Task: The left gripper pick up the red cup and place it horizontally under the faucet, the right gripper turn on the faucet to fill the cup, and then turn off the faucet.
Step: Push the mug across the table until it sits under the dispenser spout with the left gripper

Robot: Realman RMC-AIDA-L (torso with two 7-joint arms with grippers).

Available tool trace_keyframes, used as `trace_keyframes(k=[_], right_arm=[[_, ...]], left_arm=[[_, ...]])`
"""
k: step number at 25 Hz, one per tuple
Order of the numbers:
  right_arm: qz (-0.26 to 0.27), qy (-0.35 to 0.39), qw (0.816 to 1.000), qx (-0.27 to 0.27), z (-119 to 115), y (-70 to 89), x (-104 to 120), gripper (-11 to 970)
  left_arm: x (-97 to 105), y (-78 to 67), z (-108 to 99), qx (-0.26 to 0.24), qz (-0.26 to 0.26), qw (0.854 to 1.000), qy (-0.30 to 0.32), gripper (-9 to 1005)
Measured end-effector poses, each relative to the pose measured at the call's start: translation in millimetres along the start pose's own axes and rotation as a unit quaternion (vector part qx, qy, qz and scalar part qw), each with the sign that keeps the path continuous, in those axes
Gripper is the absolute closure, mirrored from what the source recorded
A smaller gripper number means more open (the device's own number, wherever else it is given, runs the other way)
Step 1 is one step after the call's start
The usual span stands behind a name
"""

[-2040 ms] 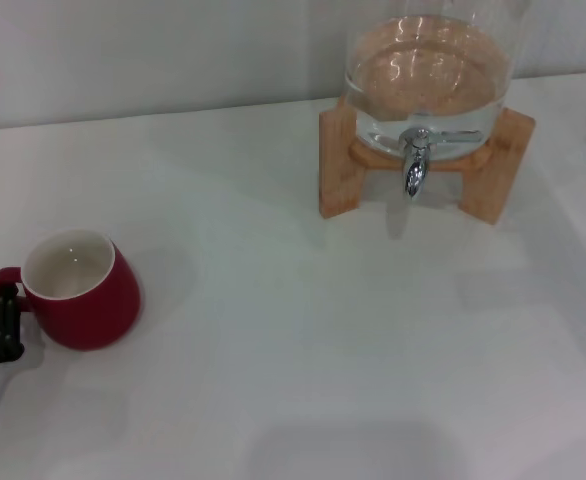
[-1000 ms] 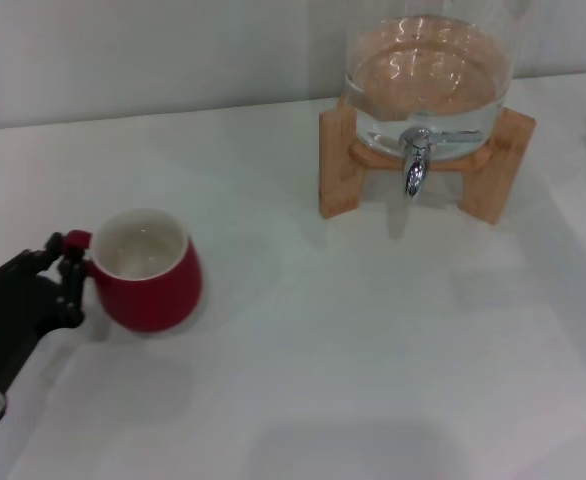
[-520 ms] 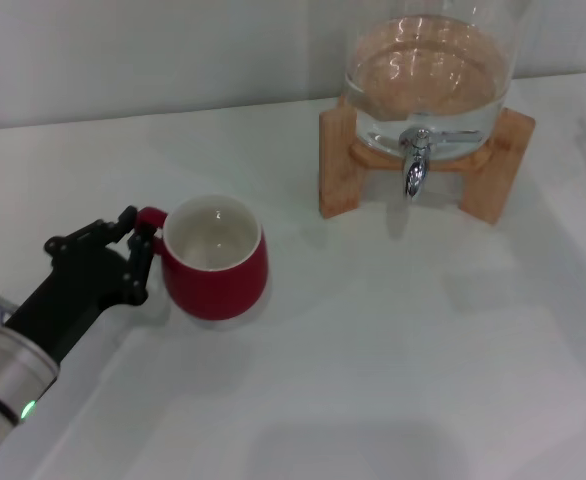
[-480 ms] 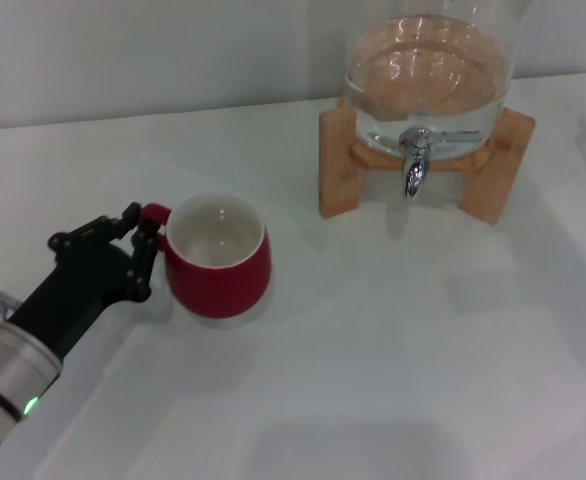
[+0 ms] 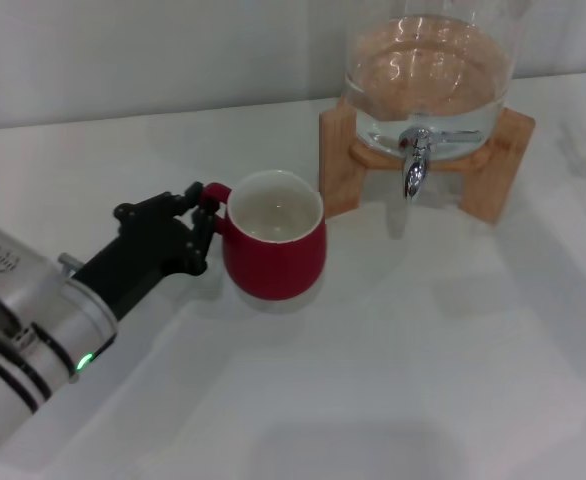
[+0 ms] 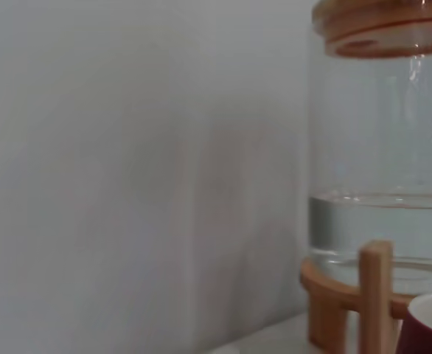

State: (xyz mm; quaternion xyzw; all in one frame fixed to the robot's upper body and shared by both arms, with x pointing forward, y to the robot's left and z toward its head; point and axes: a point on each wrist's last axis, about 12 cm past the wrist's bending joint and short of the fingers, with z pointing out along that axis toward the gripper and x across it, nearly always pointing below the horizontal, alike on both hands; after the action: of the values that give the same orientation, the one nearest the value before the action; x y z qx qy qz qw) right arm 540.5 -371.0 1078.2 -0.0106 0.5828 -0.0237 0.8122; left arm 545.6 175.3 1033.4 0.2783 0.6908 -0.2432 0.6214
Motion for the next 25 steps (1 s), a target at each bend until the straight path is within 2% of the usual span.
trace_keyframes(k=[15, 20, 25], right_arm=[[0.0, -0.003, 1.0, -0.003, -2.5, 0.8, -0.2, 342], [-0.001, -0.003, 1.0, -0.003, -2.6, 0.4, -0.3, 342], [-0.002, -0.003, 1.0, -0.003, -2.0, -0.4, -0.7, 342]], left_arm=[[-4.0, -17.5, 27.5, 0.066, -0.021, 0.996, 0.063, 851], [-7.7, -18.9, 34.8, 0.082, -0.022, 0.993, 0.076, 851], [-11.3, -17.1, 43.3, 0.077, -0.029, 0.993, 0.091, 851]])
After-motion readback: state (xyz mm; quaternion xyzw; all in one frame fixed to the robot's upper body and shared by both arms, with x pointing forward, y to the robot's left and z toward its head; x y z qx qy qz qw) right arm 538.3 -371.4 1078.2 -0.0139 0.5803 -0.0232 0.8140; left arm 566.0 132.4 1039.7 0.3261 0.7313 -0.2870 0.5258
